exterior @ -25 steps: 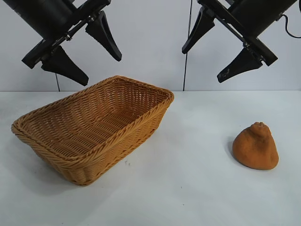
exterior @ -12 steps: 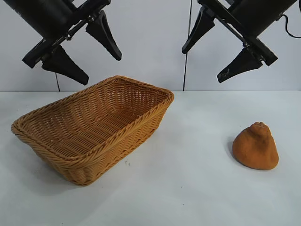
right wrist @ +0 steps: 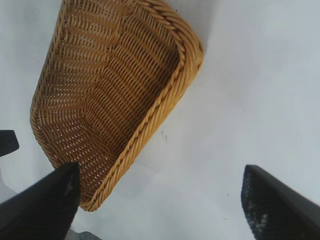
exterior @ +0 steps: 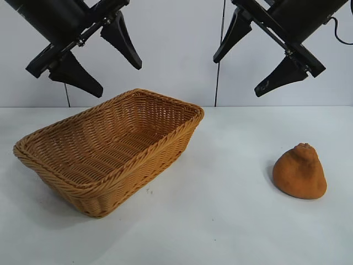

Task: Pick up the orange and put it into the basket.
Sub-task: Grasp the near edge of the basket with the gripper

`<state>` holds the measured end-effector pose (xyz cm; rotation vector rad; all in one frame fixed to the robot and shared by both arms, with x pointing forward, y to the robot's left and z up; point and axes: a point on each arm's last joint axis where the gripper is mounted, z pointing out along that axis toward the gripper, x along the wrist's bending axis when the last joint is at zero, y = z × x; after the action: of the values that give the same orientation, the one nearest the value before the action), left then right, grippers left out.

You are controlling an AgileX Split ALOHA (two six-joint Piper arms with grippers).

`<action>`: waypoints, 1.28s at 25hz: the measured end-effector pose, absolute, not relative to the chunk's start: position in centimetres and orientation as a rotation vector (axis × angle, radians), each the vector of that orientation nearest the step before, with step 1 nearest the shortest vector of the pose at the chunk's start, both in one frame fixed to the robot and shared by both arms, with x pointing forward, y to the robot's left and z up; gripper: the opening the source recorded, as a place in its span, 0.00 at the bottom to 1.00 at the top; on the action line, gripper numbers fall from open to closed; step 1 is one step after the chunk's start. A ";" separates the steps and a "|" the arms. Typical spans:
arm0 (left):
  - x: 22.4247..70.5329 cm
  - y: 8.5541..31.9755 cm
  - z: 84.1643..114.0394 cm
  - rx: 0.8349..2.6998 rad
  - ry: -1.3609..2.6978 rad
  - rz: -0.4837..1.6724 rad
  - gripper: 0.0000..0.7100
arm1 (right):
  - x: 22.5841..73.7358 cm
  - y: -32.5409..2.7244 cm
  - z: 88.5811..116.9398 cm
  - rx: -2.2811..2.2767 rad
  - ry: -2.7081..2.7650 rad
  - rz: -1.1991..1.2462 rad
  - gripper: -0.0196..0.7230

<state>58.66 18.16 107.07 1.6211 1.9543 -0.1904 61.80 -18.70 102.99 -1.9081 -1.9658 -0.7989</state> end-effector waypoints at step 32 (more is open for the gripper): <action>54.4 21.2 92.0 0.889 2.623 -0.184 0.74 | 61.8 -18.7 103.0 -1.907 -1.964 -0.801 0.84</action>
<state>54.37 21.17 92.01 0.8888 2.6232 -0.1841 61.81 -18.68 103.03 -1.9071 -1.9643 -0.8009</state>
